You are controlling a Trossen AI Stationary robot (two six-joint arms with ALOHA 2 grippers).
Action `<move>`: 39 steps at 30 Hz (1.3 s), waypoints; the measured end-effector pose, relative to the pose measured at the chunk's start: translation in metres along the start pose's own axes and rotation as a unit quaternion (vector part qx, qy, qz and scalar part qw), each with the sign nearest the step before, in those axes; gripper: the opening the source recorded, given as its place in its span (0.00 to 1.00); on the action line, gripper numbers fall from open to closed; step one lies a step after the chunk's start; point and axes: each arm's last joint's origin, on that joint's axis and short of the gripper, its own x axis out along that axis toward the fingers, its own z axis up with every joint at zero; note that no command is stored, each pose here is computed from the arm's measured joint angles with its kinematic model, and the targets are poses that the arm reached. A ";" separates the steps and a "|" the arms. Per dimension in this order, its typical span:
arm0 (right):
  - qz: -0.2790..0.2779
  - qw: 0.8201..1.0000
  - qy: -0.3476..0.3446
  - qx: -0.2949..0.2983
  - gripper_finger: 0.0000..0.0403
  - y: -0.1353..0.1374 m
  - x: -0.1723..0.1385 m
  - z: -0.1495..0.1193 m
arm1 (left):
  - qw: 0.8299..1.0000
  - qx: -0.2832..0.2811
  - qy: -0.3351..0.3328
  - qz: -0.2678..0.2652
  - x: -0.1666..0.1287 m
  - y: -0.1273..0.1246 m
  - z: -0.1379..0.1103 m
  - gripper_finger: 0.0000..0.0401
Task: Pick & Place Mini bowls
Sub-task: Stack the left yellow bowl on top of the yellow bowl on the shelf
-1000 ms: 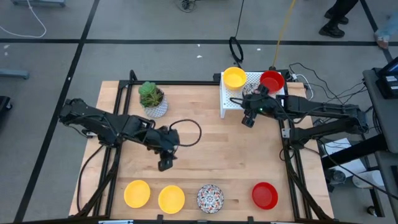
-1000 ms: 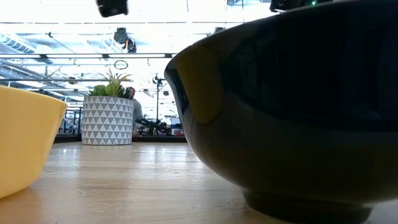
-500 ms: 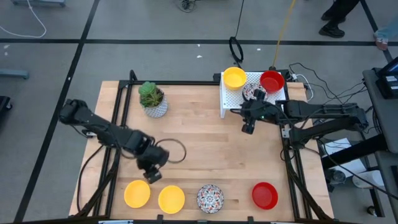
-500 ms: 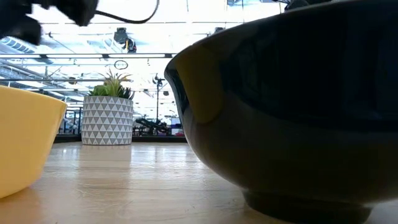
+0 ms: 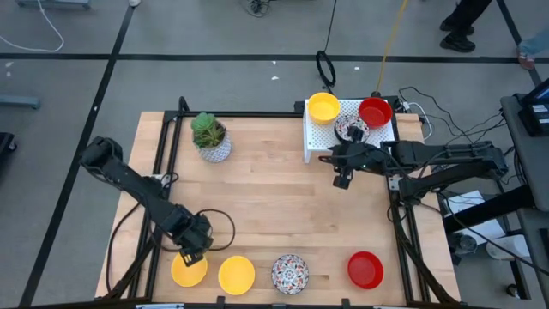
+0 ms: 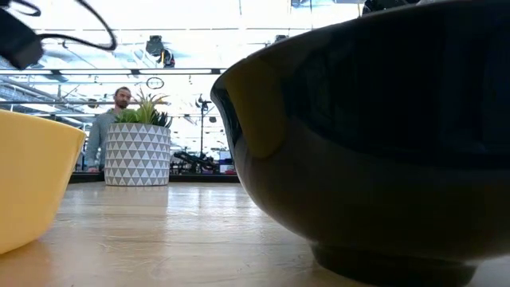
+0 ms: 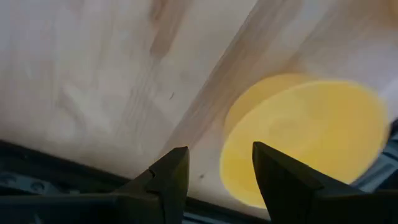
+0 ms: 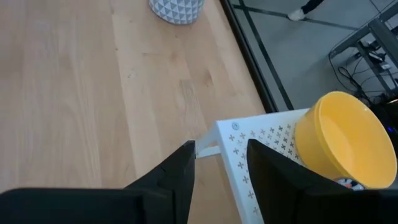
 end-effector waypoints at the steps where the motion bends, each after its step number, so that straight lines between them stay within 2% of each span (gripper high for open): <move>1: 0.000 1.000 -0.004 0.002 0.33 0.000 0.000 0.001 | 1.000 0.001 0.005 -0.004 0.004 0.000 -0.001 0.45; 7: 0.000 1.000 -0.011 0.005 0.33 0.000 0.000 0.002 | 0.999 0.022 0.003 -0.044 0.020 -0.003 -0.004 0.45; 15: 0.000 1.000 -0.011 0.005 0.33 0.000 0.000 0.002 | 0.998 0.002 -0.021 -0.061 0.035 0.001 0.001 0.43; 18: 0.000 1.000 -0.011 0.005 0.33 0.000 0.000 0.002 | 0.998 0.001 -0.024 -0.062 0.035 0.001 0.002 0.35; 23: 0.000 1.000 -0.011 0.005 0.33 0.000 0.000 0.002 | 0.997 0.017 -0.028 -0.068 0.035 0.000 0.003 0.09; 25: 0.000 1.000 -0.011 0.005 0.33 0.000 0.000 0.002 | 0.997 0.014 -0.030 -0.073 0.034 0.000 0.004 0.03; 32: 0.000 1.000 -0.011 0.005 0.33 0.000 0.000 0.002 | 0.996 -0.013 -0.028 -0.078 0.030 0.005 0.017 0.02; 39: 0.000 1.000 -0.011 0.006 0.33 0.000 0.000 0.002 | 0.997 -0.023 -0.040 -0.068 0.021 0.024 0.045 0.04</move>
